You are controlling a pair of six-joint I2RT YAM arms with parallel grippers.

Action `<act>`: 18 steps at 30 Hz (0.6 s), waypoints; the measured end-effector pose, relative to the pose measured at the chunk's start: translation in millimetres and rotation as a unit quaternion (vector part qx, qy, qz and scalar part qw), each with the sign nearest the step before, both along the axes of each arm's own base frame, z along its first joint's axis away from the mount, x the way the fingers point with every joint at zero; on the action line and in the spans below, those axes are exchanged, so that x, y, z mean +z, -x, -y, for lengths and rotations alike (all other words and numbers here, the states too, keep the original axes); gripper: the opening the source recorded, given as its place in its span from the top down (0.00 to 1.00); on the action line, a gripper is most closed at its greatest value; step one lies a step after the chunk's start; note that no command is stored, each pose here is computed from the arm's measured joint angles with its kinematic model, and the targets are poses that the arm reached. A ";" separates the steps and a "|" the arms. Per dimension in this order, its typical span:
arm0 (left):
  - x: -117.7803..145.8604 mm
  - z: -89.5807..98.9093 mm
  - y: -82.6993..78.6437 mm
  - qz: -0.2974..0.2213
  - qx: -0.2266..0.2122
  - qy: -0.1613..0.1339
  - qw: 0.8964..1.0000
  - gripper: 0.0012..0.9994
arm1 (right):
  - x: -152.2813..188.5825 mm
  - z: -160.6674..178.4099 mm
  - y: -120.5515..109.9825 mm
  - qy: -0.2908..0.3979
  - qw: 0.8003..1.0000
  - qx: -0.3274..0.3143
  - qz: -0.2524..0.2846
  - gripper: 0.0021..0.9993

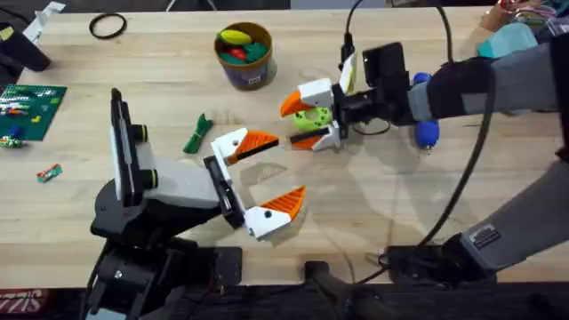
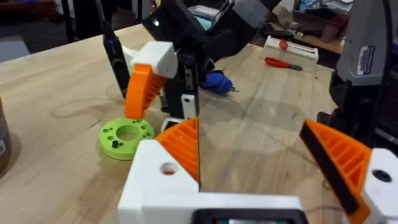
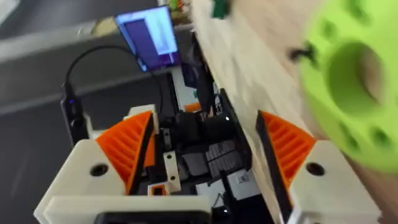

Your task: Pick up the gripper from the table and insert it into the empty holder that is missing its gripper. Then pick up a screw, insert it into the mounting hole, and use the screwdriver to tighten it. Finally, clean up the table by picking up the vegetable and placing it into the bucket.

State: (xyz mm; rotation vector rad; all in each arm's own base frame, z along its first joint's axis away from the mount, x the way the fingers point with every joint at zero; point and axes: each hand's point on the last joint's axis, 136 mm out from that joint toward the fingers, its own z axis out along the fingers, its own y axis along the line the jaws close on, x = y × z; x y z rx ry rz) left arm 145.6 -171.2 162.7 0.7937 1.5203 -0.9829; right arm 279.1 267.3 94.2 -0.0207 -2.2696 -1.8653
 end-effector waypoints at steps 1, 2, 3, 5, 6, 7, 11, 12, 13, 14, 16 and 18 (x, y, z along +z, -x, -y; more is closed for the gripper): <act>0.0 0.0 0.1 0.000 0.000 0.000 1.000 0.01 | -3.3 3.0 2.4 0.012 1.000 -0.005 -0.010 0.00; 0.0 0.0 0.0 0.000 0.000 0.000 1.000 0.01 | -5.5 5.9 4.6 0.022 1.000 -0.009 -0.016 0.00; -0.1 0.0 0.0 0.000 0.000 0.000 1.000 0.01 | -8.4 9.7 7.6 0.038 0.999 -0.014 -0.024 0.00; -0.1 0.0 0.1 0.000 0.000 0.000 1.000 0.01 | -10.6 18.3 15.7 0.071 0.997 -0.022 -0.036 0.00; 0.0 0.0 0.1 0.000 0.000 0.000 1.000 0.01 | -11.0 22.9 20.0 0.091 0.995 -0.025 -0.036 0.00; -0.1 0.0 0.1 0.000 0.000 0.000 1.000 0.01 | -10.8 28.0 24.8 0.111 0.993 -0.028 -0.036 0.00; -0.1 0.1 0.3 0.000 -0.001 0.000 1.000 0.01 | 3.0 45.4 34.2 0.186 0.982 -0.032 0.031 0.00; 0.0 0.2 0.5 0.000 -0.002 0.000 1.000 0.01 | 9.8 49.0 33.6 0.200 0.977 -0.032 0.061 0.00; 0.0 0.2 0.5 0.000 -0.002 0.000 1.000 0.01 | 16.6 51.9 32.9 0.213 0.973 -0.031 0.088 0.00; -0.1 0.3 0.6 0.000 -0.002 0.000 1.000 0.01 | 24.9 55.0 30.3 0.225 0.966 -0.032 0.121 0.00; -0.1 0.3 0.7 0.000 -0.002 0.000 1.000 0.01 | 39.7 61.5 26.3 0.251 0.952 -0.035 0.174 0.00; -0.1 0.3 0.7 0.000 -0.002 0.000 1.000 0.01 | 53.1 69.2 22.7 0.276 0.935 -0.038 0.218 0.00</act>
